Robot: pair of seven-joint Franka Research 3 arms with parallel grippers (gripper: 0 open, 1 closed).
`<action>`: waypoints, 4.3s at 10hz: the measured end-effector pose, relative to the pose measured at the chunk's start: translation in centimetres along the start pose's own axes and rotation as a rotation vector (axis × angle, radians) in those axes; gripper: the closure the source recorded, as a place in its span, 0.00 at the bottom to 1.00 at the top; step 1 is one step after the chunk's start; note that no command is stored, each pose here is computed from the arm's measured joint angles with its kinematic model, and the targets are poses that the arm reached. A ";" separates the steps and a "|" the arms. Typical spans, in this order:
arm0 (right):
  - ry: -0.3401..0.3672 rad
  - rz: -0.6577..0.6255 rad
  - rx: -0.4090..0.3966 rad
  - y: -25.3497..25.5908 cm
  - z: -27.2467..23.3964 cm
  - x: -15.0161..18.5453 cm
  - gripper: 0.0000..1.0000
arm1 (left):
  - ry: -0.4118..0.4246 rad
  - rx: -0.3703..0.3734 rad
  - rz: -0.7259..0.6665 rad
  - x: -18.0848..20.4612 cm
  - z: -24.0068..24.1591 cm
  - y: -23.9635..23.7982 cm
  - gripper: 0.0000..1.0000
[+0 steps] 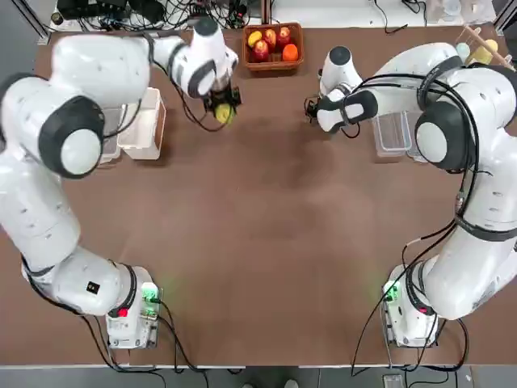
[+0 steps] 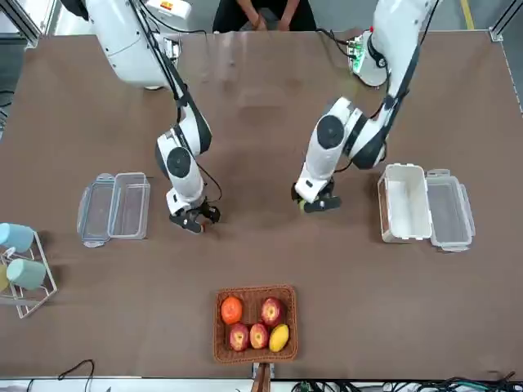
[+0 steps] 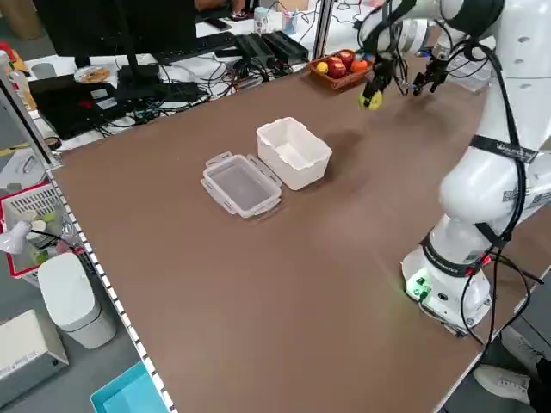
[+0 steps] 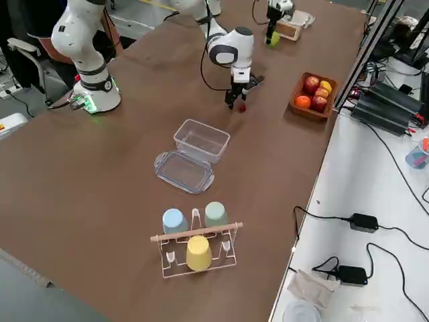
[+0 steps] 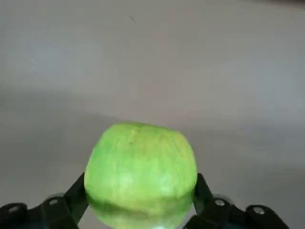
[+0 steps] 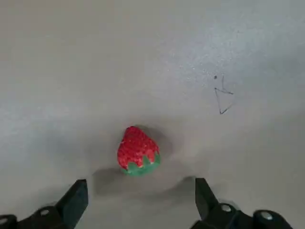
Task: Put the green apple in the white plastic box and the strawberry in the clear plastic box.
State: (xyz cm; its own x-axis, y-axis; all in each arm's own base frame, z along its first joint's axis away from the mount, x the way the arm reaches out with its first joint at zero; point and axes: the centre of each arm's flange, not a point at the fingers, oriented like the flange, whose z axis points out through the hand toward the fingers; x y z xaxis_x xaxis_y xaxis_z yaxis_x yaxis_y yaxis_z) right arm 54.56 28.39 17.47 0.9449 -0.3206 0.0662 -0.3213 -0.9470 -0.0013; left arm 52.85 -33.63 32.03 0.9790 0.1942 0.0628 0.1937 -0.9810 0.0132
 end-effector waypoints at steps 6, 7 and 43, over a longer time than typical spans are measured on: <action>0.022 0.040 0.017 0.9 -0.8 2.7 0.59 | -0.034 0.098 -0.257 9.1 -3.2 -16.8 0.11; 0.021 0.038 0.017 0.8 -0.8 2.5 0.59 | -0.053 0.107 -0.253 10.3 -2.5 -20.4 0.11; -0.046 -0.367 -0.036 28.9 -5.5 8.5 0.39 | -0.047 -0.025 0.260 10.8 -32.8 -26.8 0.00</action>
State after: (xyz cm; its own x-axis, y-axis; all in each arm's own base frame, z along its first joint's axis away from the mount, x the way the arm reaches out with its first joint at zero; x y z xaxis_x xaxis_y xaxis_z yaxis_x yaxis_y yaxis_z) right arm 52.96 -1.56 23.49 0.9992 0.0392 0.0113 0.0386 -0.9981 0.0490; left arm 56.16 -5.16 65.08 0.9976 -0.0655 0.0211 -0.0661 -0.9974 0.0272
